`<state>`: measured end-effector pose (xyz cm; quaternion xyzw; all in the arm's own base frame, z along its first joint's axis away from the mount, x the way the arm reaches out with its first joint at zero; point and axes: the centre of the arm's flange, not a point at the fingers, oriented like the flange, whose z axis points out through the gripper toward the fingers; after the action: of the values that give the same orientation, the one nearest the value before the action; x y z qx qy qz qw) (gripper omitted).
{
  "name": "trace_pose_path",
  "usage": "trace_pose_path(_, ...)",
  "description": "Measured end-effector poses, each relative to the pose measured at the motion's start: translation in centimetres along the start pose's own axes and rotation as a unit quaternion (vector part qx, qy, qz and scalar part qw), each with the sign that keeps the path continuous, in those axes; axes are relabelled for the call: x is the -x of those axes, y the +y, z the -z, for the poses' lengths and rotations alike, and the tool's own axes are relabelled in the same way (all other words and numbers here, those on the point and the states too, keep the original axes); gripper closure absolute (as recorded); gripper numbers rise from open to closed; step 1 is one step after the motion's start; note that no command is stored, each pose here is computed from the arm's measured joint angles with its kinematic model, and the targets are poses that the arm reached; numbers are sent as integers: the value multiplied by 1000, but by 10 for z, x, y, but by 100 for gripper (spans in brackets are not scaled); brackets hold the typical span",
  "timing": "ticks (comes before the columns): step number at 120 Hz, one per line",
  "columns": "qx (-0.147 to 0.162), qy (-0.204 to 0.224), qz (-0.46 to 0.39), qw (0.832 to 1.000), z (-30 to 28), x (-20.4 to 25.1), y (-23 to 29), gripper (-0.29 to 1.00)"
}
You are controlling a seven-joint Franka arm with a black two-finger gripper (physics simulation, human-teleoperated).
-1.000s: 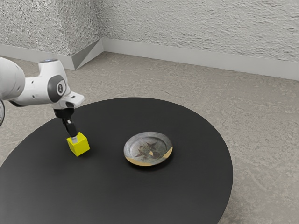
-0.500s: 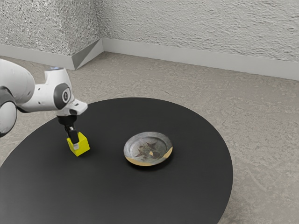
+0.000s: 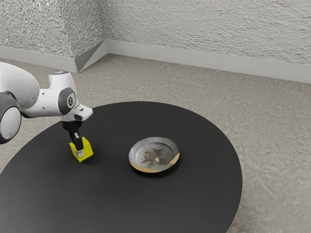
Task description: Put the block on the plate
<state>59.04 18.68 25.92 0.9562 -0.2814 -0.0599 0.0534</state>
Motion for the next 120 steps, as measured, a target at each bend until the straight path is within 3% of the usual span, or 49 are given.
trace_pose_path(28, -5, 4, -5, 1000, 5, -5, 2, 28)
trace_pose_path(68, -31, 58, -19, 998, 76, -12, 19, 29)
trace_pose_path(120, -48, 86, -126, 987, 116, -130, 114, 29)
